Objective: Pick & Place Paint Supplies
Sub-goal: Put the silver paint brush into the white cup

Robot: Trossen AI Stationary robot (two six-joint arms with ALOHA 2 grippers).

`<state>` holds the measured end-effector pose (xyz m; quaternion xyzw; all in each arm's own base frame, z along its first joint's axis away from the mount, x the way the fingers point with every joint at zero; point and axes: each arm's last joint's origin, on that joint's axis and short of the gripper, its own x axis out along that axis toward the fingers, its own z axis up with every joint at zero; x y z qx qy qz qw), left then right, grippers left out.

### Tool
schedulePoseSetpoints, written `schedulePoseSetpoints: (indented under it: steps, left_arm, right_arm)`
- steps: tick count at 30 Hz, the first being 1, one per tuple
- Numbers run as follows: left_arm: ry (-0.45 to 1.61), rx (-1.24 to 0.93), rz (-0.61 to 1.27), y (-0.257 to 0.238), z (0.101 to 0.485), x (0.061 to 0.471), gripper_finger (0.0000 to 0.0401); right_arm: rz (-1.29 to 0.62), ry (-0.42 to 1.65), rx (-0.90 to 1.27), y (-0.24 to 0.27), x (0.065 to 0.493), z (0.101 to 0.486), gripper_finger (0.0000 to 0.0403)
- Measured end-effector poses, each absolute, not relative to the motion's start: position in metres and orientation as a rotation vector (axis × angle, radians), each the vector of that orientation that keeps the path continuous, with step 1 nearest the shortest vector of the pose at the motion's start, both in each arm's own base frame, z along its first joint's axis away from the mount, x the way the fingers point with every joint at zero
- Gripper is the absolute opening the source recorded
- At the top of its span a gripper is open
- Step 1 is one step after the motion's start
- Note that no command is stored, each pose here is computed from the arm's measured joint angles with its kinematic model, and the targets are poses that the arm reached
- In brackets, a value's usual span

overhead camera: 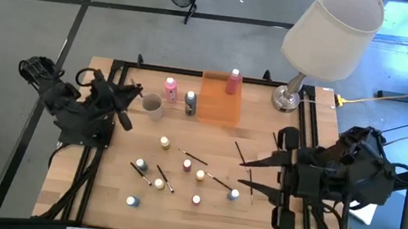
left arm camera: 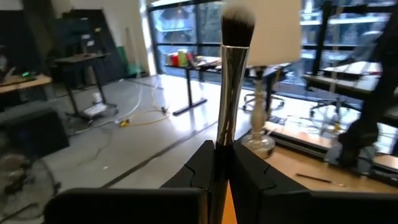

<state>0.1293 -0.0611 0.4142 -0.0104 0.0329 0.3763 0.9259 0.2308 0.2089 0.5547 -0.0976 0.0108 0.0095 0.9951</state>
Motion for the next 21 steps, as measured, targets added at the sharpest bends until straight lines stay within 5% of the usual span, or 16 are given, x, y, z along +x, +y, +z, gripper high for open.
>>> schedulePoseSetpoints:
  steps: [21]
  left_arm:
    - [-0.014, -0.12, 0.889, -0.048, 0.293, 0.111, 0.0021]
  right_arm:
    - [-0.011, 0.058, -0.225, 0.212, 0.227, 0.55, 0.0138]
